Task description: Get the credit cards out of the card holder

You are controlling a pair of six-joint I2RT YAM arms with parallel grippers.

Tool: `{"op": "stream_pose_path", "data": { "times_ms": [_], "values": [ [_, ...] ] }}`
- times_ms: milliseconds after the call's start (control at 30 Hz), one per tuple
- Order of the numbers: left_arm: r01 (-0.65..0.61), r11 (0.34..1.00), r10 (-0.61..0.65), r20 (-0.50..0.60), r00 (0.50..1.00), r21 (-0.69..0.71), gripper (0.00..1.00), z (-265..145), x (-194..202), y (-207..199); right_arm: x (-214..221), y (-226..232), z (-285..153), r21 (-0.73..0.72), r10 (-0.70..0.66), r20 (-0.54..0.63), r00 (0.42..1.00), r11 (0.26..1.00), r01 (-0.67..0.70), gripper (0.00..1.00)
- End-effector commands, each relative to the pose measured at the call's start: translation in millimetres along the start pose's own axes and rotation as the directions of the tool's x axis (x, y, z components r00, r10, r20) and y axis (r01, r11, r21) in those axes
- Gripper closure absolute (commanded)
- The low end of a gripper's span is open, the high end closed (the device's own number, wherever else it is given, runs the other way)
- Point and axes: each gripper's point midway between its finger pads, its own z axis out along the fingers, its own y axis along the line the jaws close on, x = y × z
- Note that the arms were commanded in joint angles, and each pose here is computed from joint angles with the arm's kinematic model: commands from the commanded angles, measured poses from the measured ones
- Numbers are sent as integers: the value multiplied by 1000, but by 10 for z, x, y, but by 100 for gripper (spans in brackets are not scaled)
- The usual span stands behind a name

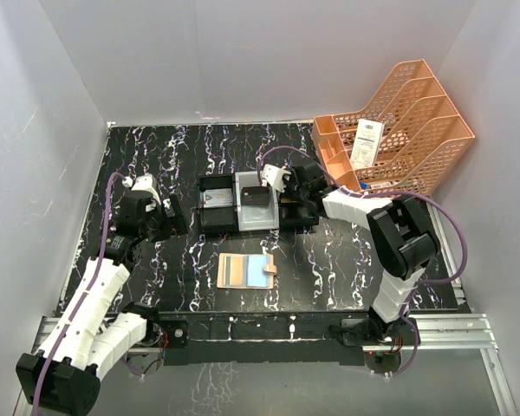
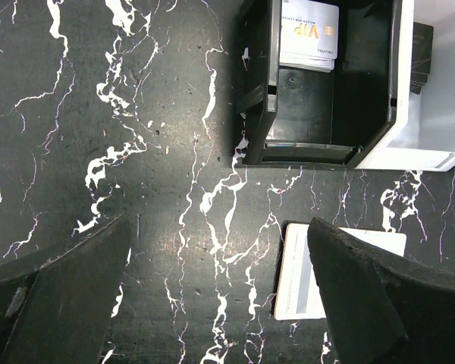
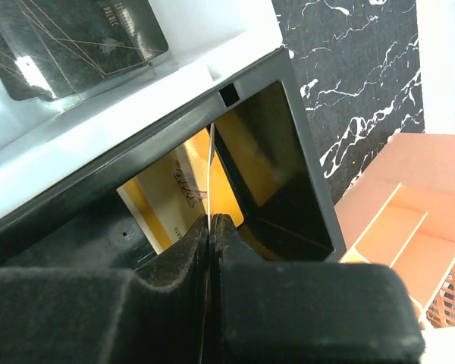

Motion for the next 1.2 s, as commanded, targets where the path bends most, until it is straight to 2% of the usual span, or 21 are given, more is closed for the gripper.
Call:
{"op": "stream_pose_path", "data": {
  "times_ms": [0,200,400,600,667,967,1167],
  "values": [
    [-8,1000,8,4,1000,-2,1,7,10,24,-224,-346,64,107,-41,55,998,994,34,100],
    [-11,1000,11,-4,1000,-2,1,24,20,22,-134,-229,176,65,-51,29,998,997,49,98],
    [-15,1000,15,-15,1000,4,1,49,33,9,-83,-14,169,-44,-62,20,998,997,63,87],
    [-20,1000,21,-25,999,13,1,65,52,-9,-31,63,153,-87,-79,7,997,993,80,78],
    [-21,1000,22,-27,999,17,1,69,56,-14,-27,56,156,-89,-78,-1,997,993,78,71],
    [-25,999,25,-29,999,25,1,73,61,-28,-75,-71,138,-31,-46,-1,999,998,46,67],
    [-24,999,25,-28,999,27,1,67,60,-27,-171,-242,81,48,49,21,999,998,-50,66]
  ]
}}
